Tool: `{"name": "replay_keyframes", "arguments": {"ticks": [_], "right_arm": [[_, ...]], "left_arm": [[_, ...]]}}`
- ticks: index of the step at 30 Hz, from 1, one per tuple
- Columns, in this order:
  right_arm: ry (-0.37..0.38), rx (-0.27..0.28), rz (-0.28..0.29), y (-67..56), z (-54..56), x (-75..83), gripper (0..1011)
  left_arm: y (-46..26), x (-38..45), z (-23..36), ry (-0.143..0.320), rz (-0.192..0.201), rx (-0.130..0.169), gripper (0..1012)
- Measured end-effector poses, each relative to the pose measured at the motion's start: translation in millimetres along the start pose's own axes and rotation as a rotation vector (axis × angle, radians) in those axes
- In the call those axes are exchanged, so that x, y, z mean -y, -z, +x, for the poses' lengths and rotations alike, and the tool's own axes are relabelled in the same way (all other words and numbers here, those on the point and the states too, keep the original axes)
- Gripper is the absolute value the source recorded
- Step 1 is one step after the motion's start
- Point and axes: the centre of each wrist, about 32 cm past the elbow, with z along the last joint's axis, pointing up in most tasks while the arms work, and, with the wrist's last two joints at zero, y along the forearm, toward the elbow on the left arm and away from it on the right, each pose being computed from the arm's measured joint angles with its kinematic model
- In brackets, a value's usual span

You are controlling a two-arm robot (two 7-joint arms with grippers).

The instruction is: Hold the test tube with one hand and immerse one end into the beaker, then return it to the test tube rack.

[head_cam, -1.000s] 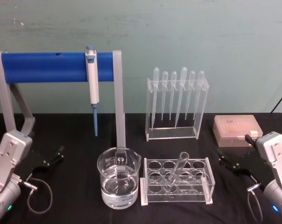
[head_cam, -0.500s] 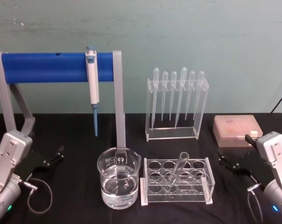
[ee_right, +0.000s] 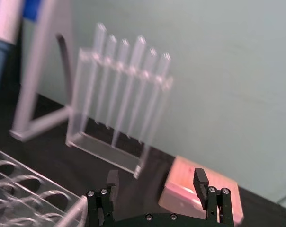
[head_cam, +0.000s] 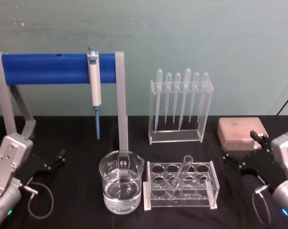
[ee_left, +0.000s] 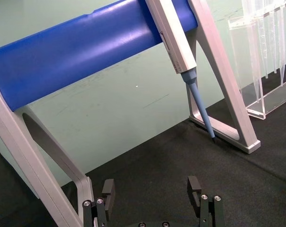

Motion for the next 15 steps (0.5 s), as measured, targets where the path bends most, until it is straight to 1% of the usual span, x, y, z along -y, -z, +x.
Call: {"name": "replay_keyframes", "arguments": {"ticks": [2, 3, 4, 5, 7, 10, 11, 12, 14, 15], "right_arm": [[-0.022, -0.011, 0.022, -4.2, 1.0, 4.4, 1003], [-0.049, -0.027, 0.045, -8.4, 2.7, 9.6, 1003], [-0.064, -0.036, 0.055, -10.7, 4.2, 12.8, 1003], [-0.101, -0.060, 0.071, -14.0, 6.5, 19.0, 1003], [-0.138, -0.083, 0.082, -16.8, 9.5, 24.9, 1003], [-0.204, -0.116, 0.087, -21.0, 14.9, 37.0, 1003], [-0.214, -0.122, 0.086, -21.7, 15.5, 39.2, 1003], [-0.234, -0.134, 0.077, -23.0, 17.3, 45.7, 1003], [-0.247, -0.144, 0.071, -24.2, 18.7, 50.4, 1003], [-0.266, -0.157, 0.065, -24.6, 19.9, 54.6, 1003]], "left_arm": [[0.0, 0.0, 0.0, 0.000, 0.000, 0.000, 1000], [0.0, 0.0, 0.0, 0.000, 0.000, 0.000, 1000], [0.0, 0.0, 0.0, 0.000, 0.000, 0.000, 1000], [0.0, 0.0, 0.0, 0.000, 0.000, 0.000, 1000], [0.0, 0.0, 0.0, 0.000, 0.000, 0.000, 1000], [0.0, 0.0, 0.0, 0.000, 0.000, 0.000, 1000], [0.0, 0.0, 0.0, 0.000, 0.000, 0.000, 1000], [0.0, 0.0, 0.0, 0.000, 0.000, 0.000, 1000], [0.0, 0.0, 0.0, 0.000, 0.000, 0.000, 1000], [0.0, 0.0, 0.0, 0.000, 0.000, 0.000, 1000]]}}
